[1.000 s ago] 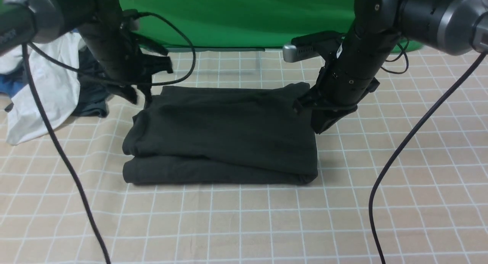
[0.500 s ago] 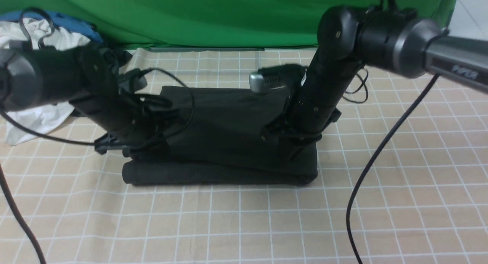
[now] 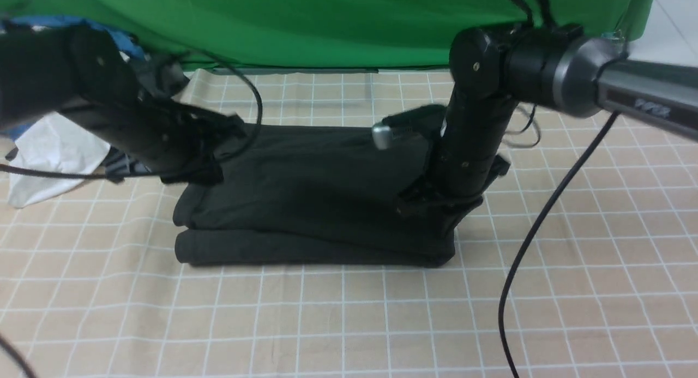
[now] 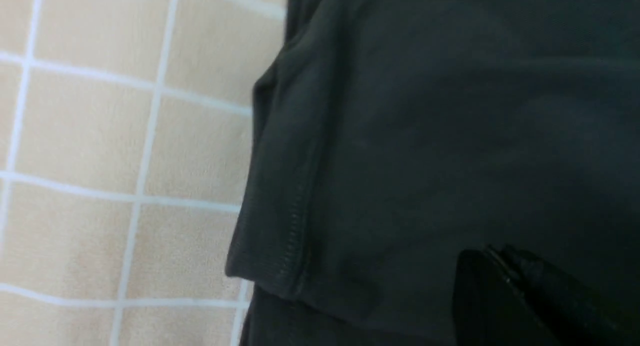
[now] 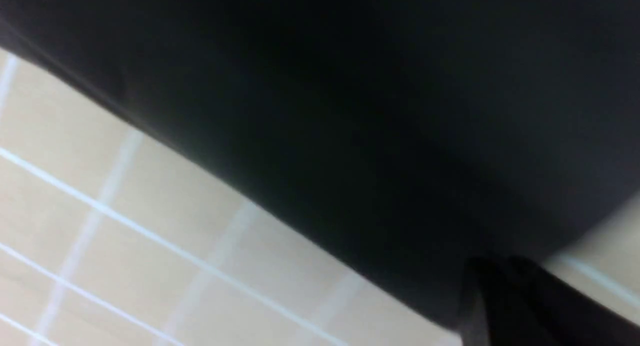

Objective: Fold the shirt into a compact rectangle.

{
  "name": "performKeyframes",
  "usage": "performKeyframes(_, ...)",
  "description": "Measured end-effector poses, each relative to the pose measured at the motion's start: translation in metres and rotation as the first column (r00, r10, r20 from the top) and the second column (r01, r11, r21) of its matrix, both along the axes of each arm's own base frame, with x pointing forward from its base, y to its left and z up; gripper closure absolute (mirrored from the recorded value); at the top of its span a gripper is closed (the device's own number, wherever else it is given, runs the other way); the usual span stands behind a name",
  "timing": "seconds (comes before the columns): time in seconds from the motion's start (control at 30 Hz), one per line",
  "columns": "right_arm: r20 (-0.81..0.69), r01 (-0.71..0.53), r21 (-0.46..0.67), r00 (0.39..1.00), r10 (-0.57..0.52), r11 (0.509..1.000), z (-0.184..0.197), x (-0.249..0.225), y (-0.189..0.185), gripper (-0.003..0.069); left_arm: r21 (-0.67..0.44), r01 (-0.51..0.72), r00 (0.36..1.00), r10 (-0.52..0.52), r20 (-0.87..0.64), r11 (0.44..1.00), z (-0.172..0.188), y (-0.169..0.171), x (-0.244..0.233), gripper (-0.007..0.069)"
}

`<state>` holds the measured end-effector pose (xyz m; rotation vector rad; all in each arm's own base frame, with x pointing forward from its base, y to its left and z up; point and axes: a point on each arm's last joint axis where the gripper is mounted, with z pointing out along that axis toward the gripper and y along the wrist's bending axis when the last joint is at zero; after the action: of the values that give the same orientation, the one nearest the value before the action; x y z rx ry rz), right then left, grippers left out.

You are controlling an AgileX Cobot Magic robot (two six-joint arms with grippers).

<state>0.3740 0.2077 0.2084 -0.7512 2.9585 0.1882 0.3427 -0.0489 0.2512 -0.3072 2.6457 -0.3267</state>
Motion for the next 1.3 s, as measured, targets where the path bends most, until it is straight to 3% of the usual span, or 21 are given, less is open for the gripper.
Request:
performKeyframes(0.13,0.125,-0.008,-0.040,0.992,0.013,0.999,0.053,-0.012,-0.016,0.0610,-0.002,0.010,0.999,-0.010,0.050,1.000,0.029,0.003,-0.027,0.0613)
performKeyframes(0.3,0.280,0.007,0.020,0.960,-0.013,1.000,0.122,-0.038,-0.032,0.0611,-0.007,0.010,0.995,-0.009,0.098,1.000,0.044,0.007,-0.070,0.0613)
performKeyframes(0.4,0.410,0.010,0.091,0.911,-0.047,0.996,0.175,-0.070,-0.051,0.0611,-0.024,0.002,0.988,0.002,0.157,1.000,0.047,0.012,-0.113,0.0613)
performKeyframes(0.6,0.600,-0.016,0.202,0.792,-0.110,0.979,0.222,-0.128,-0.082,0.0611,-0.052,-0.013,0.969,0.025,0.245,0.999,0.044,0.018,-0.172,0.0613)
performKeyframes(0.63,0.665,-0.037,0.235,0.735,-0.133,0.971,0.229,-0.148,-0.093,0.0611,-0.072,-0.026,0.957,0.046,0.287,0.997,0.044,0.020,-0.189,0.0613)
performKeyframes(0.67,0.666,-0.037,0.235,0.734,-0.133,0.971,0.229,-0.151,-0.095,0.0611,-0.074,-0.027,0.954,0.048,0.298,0.997,0.044,0.021,-0.193,0.0613)
performKeyframes(0.77,0.769,-0.086,0.292,0.614,-0.180,0.953,0.229,-0.192,-0.117,0.0611,-0.103,-0.034,0.914,0.073,0.398,0.994,0.046,0.024,-0.221,0.0613)
performKeyframes(0.9,0.870,-0.171,0.351,0.423,-0.254,0.921,0.223,-0.237,-0.140,0.0611,-0.129,-0.031,0.865,0.091,0.494,0.991,0.048,0.027,-0.246,0.0613)
performKeyframes(0.97,0.909,-0.235,0.376,0.281,-0.307,0.896,0.222,-0.263,-0.154,0.0611,-0.147,-0.030,0.842,0.105,0.530,0.989,0.051,0.028,-0.257,0.0613)
performKeyframes(1.13,0.916,-0.347,0.388,0.042,-0.400,0.854,0.210,-0.314,-0.179,0.0611,-0.160,-0.022,0.811,0.112,0.574,0.987,0.054,0.029,-0.269,0.0613)
performKeyframes(1.3,0.892,-0.393,0.392,-0.059,-0.448,0.832,0.191,-0.349,-0.197,0.0611,-0.170,-0.020,0.810,0.116,0.576,0.985,0.054,0.029,-0.270,0.0613)
